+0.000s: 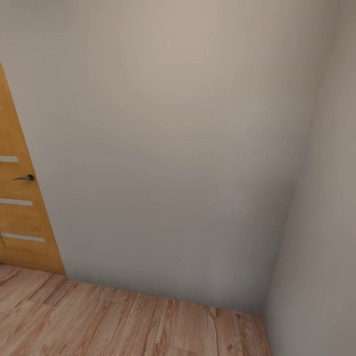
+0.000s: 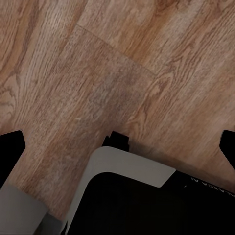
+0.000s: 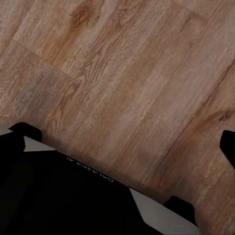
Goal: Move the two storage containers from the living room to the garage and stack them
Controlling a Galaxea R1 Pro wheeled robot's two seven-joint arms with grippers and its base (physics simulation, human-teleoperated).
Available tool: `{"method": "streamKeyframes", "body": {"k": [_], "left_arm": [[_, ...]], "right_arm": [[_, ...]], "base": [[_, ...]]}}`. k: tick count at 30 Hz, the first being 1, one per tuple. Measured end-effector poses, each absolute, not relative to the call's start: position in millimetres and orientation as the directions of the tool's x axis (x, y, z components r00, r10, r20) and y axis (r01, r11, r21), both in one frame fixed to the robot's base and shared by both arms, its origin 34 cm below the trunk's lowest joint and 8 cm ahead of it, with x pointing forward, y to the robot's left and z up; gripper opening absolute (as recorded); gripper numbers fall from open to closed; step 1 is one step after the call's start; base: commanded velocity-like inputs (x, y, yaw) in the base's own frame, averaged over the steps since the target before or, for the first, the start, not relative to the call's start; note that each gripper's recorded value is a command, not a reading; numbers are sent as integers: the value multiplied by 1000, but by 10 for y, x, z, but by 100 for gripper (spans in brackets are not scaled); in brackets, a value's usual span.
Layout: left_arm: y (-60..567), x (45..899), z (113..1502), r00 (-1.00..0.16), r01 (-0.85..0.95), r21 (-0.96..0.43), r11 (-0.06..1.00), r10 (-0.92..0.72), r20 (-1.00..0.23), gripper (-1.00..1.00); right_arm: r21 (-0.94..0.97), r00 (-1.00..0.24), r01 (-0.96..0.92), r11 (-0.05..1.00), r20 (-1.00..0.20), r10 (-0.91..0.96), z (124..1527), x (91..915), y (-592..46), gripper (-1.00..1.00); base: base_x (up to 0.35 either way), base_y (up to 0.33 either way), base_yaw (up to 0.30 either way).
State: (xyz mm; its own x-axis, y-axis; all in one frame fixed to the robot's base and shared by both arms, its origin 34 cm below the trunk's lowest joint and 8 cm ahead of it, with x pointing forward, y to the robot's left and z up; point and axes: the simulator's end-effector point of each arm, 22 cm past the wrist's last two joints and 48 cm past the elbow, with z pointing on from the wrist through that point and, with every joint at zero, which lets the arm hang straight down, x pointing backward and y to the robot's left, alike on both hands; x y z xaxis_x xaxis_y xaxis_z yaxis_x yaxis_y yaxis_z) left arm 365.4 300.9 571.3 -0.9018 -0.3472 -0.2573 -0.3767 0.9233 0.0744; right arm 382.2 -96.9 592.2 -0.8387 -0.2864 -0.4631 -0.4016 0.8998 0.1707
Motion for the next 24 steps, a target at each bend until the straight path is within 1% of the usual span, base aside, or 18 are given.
{"method": "streamKeyframes", "body": {"k": [20,24], "left_arm": [[3009,3597,5676,-906,-375,81,923,-347,-242,100],[3008,3594,5674,-906,-375,81,923,-347,-242,100]], "right_arm": [[177,-846,-398,900,-449,-286,5881,3770,-975,100],[176,-847,-398,900,-448,-286,5878,3768,-982,100]], "base": [[0,0,233],[0,0,77]]}}
